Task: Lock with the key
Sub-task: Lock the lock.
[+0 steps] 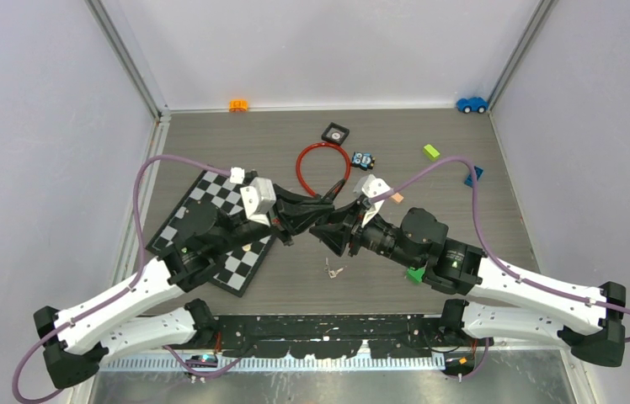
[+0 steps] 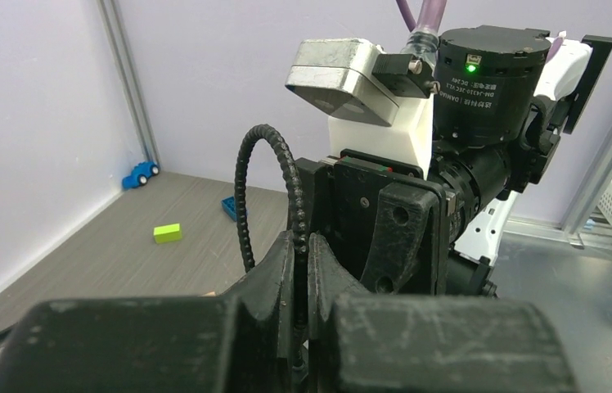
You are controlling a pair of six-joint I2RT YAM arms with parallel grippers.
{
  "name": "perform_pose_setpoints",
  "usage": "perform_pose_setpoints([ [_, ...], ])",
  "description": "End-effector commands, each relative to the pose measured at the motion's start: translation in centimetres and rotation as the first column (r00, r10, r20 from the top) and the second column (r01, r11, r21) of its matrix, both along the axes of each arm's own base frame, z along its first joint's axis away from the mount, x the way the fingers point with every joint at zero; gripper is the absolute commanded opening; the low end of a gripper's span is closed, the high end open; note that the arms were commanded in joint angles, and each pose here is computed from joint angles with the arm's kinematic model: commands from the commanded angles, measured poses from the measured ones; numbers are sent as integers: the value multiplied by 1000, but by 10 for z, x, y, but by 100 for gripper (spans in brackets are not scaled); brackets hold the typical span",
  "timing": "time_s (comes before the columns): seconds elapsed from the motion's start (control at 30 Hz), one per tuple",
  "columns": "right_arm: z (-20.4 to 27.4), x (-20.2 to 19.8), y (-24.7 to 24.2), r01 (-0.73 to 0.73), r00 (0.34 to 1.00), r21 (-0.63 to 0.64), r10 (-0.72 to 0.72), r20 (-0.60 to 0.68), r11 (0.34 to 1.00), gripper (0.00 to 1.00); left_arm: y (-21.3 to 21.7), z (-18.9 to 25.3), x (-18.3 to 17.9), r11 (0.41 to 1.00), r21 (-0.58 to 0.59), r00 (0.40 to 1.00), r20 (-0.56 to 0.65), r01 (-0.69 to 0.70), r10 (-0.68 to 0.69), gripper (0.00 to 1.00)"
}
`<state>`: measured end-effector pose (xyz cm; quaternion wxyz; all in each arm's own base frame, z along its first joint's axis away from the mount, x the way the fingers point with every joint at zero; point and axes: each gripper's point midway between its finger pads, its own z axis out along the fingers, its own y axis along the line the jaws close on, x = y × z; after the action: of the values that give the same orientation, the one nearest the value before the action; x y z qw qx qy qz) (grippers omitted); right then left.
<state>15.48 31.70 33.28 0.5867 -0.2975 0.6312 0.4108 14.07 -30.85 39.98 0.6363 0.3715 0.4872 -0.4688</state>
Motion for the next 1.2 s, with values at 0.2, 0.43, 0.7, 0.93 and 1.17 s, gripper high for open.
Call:
perform_pose_setpoints([
  [0.2,138,-3,-35,11,982,421,-90,168,907,1,-24,-97,0,962,263,970,-243,78,-12,0],
  [0.43,136,-8,-35,-19,970,401,-80,229,916,1,-21,-121,16,927,375,950,-295,18,101,0],
  [0.7,137,-14,-41,-40,955,387,-79,287,921,1,-22,-146,23,892,453,929,-336,17,153,0],
  [0.93,138,-14,-48,-26,951,390,-97,293,920,1,-13,-154,32,885,466,920,-338,-20,198,0],
  [1.17,141,-12,-54,-2,958,417,-118,262,909,1,-1,-162,37,881,473,918,-337,-27,209,0],
])
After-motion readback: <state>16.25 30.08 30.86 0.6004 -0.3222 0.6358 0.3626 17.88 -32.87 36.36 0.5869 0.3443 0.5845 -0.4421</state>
